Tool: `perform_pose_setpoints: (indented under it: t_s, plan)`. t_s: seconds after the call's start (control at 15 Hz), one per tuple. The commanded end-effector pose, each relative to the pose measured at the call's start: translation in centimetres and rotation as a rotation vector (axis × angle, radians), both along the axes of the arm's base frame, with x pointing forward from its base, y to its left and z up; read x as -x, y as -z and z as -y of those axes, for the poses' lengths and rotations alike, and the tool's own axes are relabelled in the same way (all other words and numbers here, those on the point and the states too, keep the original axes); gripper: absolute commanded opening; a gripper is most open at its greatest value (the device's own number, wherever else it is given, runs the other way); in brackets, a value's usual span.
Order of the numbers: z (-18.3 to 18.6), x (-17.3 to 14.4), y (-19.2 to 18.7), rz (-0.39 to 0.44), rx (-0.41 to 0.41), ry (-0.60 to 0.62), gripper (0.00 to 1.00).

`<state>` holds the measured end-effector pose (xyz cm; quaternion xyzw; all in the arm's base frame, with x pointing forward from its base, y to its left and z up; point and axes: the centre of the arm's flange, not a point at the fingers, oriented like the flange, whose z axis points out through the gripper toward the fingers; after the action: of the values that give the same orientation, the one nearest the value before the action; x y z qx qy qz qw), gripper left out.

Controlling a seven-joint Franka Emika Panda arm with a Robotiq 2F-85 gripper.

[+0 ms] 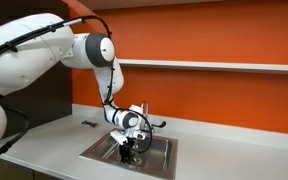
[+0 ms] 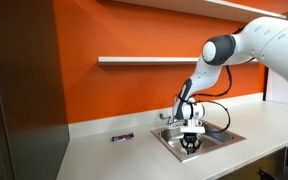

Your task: Remove the chocolate bar from the sink and put it on the counter

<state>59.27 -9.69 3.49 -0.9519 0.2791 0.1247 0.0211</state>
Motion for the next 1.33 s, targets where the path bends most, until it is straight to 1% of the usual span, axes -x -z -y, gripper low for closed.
perform_pose_setpoints:
  t_s: [0.0, 0.6, 1.27]
  plan:
    - [0.9, -0.7, -2.1, 0.011, -0.012, 0.021, 0.1]
    - [2.0, -1.4, -6.3, 0.049, 0.012, 0.017, 0.1]
    - [1.2, -2.0, -13.1, 0.073, 0.019, -0.047, 0.1]
